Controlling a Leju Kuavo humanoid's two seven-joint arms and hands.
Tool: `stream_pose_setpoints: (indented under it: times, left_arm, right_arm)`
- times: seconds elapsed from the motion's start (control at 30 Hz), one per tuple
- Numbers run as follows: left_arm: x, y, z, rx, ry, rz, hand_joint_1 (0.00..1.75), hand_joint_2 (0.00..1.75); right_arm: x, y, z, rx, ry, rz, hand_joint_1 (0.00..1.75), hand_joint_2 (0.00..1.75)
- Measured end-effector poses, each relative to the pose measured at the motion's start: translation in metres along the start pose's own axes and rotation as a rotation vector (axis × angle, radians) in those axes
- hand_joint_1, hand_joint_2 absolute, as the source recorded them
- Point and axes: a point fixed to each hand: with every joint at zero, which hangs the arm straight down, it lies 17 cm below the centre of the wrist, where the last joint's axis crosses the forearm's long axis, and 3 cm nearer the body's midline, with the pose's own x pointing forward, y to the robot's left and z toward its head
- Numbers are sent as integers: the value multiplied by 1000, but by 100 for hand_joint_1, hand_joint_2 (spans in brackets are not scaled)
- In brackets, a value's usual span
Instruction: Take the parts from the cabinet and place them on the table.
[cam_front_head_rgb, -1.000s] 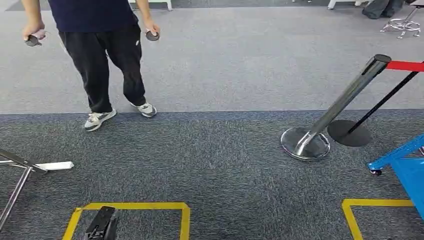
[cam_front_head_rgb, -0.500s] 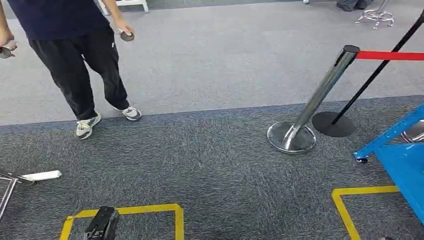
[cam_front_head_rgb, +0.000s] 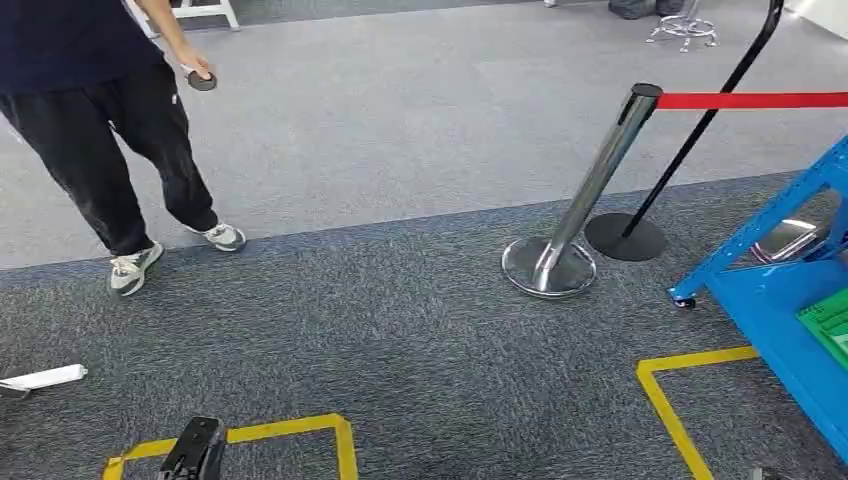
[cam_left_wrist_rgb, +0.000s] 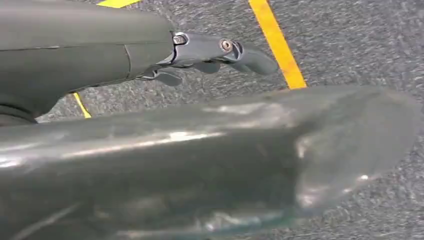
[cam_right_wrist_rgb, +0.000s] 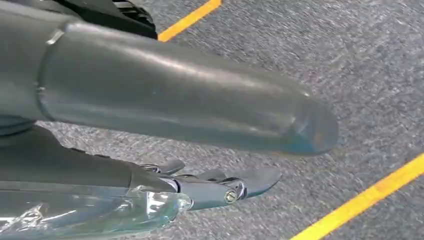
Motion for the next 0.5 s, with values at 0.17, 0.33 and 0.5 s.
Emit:
stream_pose_setpoints:
  times: [0.17, 0.33, 0.5]
  left_arm:
    - [1, -3, 0, -11, -2, 6, 0, 0]
    - [5, -10, 0, -25, -7, 15, 0, 0]
    - [8, -10, -1, -23, -13, 19, 0, 0]
  right_arm:
    - [9, 7, -4, 7, -9, -6, 0, 0]
    - [1, 1, -3, 0, 12, 9, 0, 0]
    - [-3, 2, -2, 3, 20, 22, 0, 0]
